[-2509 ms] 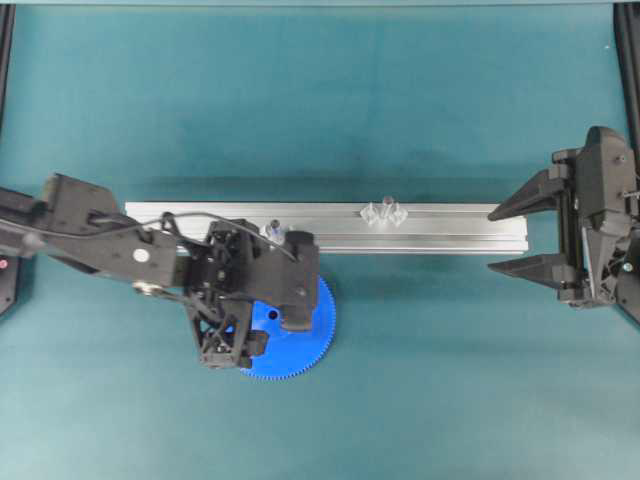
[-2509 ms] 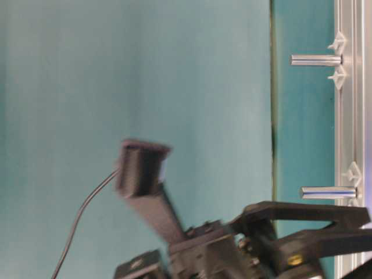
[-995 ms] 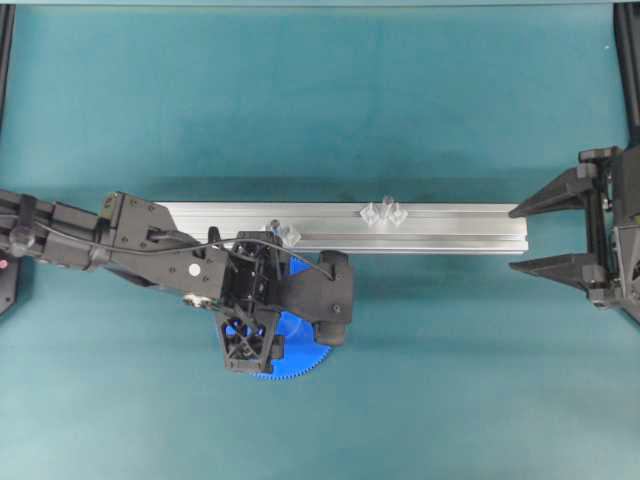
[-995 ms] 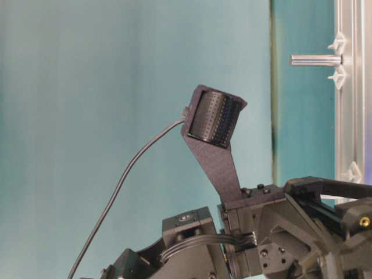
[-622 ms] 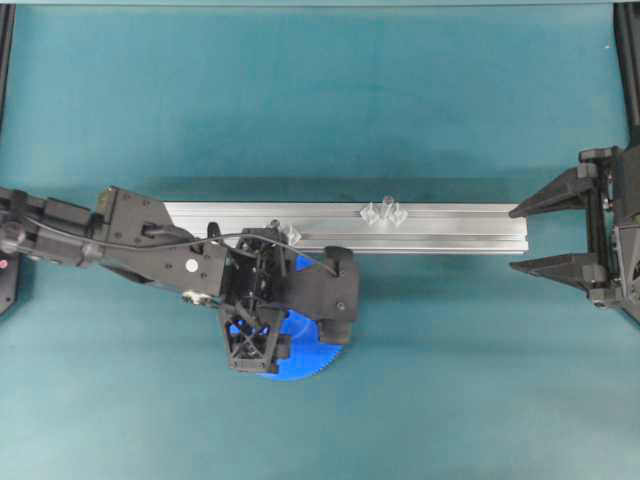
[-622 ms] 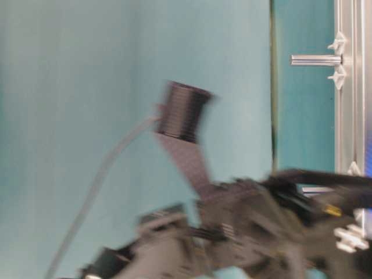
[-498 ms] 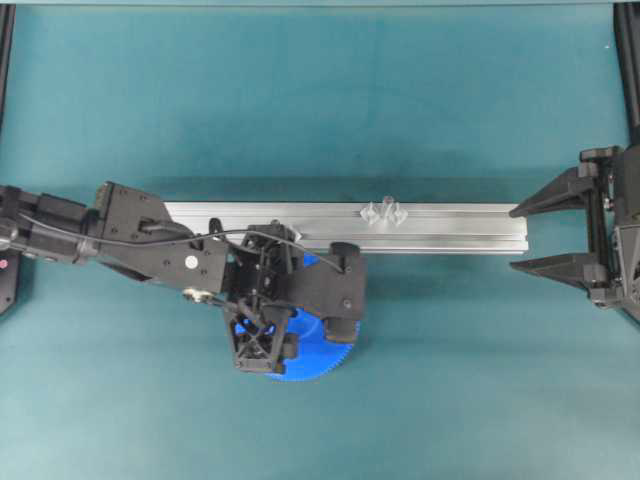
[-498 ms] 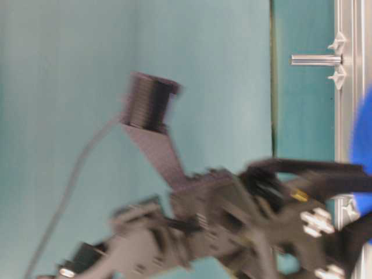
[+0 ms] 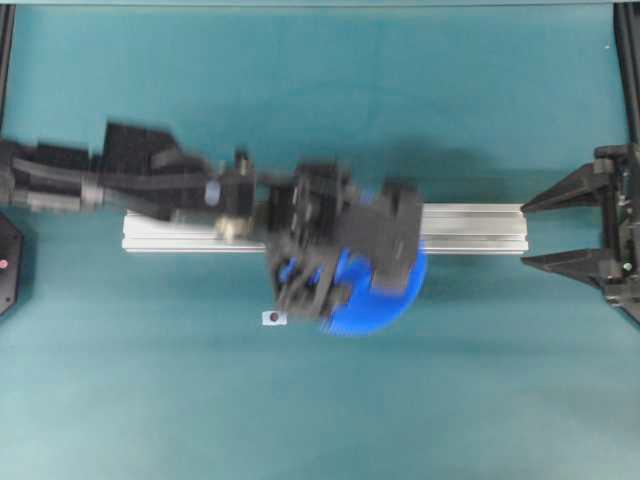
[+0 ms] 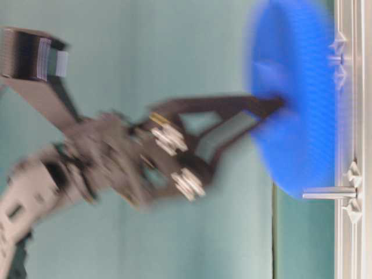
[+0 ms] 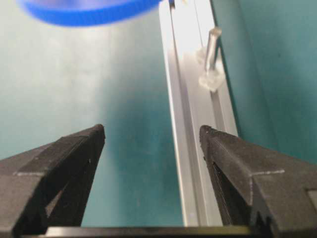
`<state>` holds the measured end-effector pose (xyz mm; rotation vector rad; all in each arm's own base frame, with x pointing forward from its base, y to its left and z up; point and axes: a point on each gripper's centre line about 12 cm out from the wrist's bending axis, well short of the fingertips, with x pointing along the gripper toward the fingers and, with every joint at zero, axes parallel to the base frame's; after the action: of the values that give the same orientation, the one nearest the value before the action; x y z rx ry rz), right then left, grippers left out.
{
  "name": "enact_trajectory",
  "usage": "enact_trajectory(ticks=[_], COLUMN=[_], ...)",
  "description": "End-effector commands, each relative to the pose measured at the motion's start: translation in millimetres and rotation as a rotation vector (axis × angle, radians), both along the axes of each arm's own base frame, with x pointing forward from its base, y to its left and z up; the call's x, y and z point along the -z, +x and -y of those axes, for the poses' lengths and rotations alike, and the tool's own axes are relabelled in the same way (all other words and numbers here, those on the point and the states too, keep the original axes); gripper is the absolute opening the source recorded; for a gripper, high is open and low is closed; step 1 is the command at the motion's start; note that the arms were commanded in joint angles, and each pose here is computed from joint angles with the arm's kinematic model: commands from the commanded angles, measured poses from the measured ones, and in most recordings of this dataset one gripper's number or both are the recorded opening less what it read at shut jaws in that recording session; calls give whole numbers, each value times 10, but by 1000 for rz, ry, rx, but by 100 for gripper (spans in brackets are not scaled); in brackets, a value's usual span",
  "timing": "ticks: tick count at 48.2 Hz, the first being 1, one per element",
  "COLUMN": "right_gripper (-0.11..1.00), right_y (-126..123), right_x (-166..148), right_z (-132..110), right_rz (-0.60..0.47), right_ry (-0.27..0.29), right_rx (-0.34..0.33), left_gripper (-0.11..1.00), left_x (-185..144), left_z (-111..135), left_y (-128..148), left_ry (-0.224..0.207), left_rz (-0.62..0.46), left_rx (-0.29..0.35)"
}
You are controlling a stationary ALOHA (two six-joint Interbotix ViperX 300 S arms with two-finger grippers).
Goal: Insert the large gear onto the shaft.
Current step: 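Carry the gear right and above the right-hand shaft on the rail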
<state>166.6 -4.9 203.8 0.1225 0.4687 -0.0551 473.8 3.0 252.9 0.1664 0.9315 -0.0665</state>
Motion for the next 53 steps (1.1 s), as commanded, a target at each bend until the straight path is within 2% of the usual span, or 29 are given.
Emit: enact_trajectory(ticks=[1, 7, 12, 20, 29, 53], right_gripper=[83, 83, 83, 83, 83, 83], right_y=[-21, -77, -106, -126, -127, -137], right_x=[-40, -18, -6, -23, -34, 1], right_z=[7, 3, 4, 6, 8, 10], right_rz=[13, -27, -45, -29, -25, -37], right_ry=[20, 32, 41, 45, 46, 46], right_rx=[15, 20, 25, 29, 31, 33], left_gripper=[78, 78, 78, 78, 78, 78], left_x=[-280, -235, -157, 29, 40, 337], left_z=[-160, -287, -319, -387, -522, -586], left_y=[74, 211, 354, 508, 633, 605], left_ry=[27, 59, 69, 68, 67, 57], left_rz=[74, 75, 65, 10, -5, -94], left_rx=[-7, 8, 16, 10, -14, -26])
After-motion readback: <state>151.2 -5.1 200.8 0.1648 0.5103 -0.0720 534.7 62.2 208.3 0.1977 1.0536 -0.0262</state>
